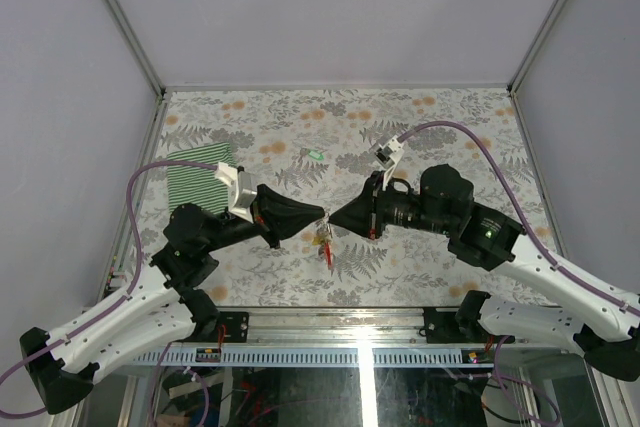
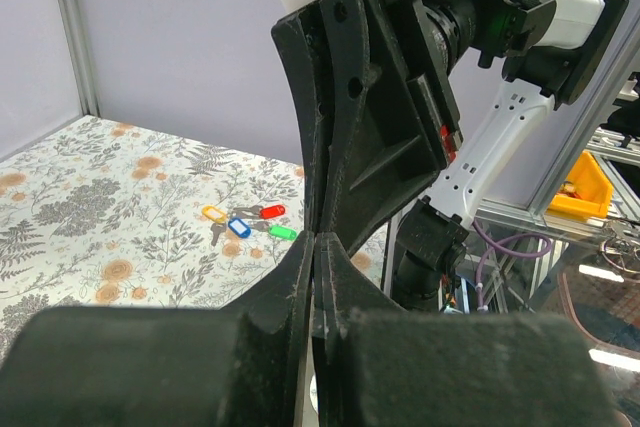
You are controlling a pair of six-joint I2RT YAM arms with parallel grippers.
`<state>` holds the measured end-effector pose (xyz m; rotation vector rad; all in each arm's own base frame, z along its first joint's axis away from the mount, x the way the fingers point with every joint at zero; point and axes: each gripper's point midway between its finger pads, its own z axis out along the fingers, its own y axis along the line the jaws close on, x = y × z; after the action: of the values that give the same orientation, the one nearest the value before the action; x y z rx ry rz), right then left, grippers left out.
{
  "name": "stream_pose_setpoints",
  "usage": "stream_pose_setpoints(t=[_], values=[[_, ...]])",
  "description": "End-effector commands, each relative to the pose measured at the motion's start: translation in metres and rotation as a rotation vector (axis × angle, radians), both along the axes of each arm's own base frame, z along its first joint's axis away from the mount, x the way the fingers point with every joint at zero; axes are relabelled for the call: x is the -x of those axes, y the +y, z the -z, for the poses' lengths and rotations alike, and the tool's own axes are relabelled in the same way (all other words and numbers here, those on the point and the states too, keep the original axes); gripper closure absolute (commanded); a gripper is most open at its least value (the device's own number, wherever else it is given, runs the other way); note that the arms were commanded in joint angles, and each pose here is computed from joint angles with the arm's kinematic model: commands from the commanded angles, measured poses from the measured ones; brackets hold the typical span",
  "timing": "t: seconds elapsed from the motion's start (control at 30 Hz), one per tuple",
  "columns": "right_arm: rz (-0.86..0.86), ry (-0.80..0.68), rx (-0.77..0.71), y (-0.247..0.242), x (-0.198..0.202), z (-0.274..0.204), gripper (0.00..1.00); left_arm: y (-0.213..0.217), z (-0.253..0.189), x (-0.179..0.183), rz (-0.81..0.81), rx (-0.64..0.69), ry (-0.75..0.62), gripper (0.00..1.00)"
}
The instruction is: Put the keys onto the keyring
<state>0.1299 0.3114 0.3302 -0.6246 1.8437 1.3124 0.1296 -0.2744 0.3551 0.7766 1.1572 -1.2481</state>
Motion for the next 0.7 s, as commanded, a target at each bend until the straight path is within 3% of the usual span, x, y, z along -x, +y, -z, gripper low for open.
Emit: stream_pose_setpoints(t=[0.0, 0.13, 0.37, 0.57, 0.67], values=[[-0.037, -0.038, -0.001, 0.001, 0.004, -0.010, 0.85, 0.009, -0.045, 0.004, -0.026, 0.103, -0.104, 1.00], [-0.045, -0.140, -0.026, -0.006, 0.006, -0.030, 0.74, 0.009, -0.046, 0.005, -0.022, 0.101, -0.105, 1.00], [-0.026, -0.488, -0.153, -0.029, 0.010, -0.078, 0.58, 0.010, -0.050, 0.010, 0.000, 0.109, -0.108, 1.00], [-0.007, -0.786, -0.281, -0.038, 0.014, -0.086, 0.59, 0.010, -0.053, 0.017, 0.039, 0.135, -0.113, 1.00], [-0.027, -0.859, -0.343, -0.036, 0.020, -0.085, 0.58, 0.009, -0.053, 0.020, 0.056, 0.134, -0.112, 1.00]])
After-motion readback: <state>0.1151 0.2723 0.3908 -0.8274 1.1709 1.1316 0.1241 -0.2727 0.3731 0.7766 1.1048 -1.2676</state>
